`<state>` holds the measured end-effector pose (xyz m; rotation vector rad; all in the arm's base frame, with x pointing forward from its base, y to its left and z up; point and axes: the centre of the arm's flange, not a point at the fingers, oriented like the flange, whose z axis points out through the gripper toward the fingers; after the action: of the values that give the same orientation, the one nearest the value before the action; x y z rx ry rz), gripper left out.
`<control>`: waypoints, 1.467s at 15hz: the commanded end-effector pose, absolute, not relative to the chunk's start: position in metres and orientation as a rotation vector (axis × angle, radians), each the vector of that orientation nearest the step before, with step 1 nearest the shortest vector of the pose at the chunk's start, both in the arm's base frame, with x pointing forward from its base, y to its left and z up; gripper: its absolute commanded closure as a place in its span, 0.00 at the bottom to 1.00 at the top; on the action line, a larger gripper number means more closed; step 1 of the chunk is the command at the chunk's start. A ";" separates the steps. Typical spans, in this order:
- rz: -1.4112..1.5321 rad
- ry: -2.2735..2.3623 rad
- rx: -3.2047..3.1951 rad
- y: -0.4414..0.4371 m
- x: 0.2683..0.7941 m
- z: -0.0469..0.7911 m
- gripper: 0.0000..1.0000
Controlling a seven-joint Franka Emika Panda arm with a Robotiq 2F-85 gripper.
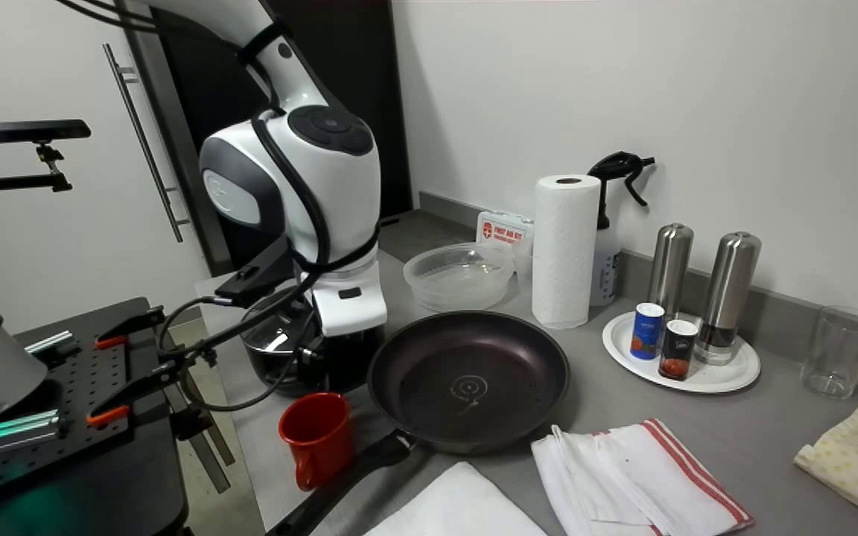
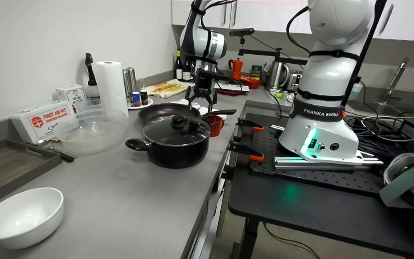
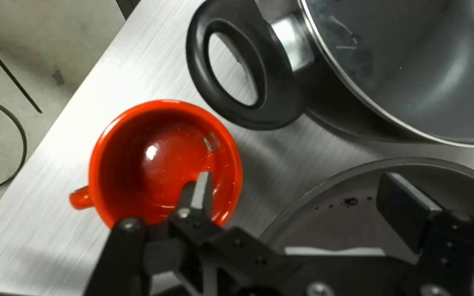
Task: Move the cup to the right
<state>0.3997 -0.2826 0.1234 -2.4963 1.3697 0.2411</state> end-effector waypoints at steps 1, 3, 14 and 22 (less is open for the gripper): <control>0.289 1.435 -2.434 -0.283 0.406 0.110 0.00; 0.319 1.448 -2.420 -0.283 0.407 0.102 0.00; 0.459 1.530 -2.330 -0.295 0.410 0.062 0.00; 0.474 1.542 -2.308 -0.302 0.410 0.056 0.51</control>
<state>0.4041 -0.2979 0.0580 -2.3444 1.5262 0.4638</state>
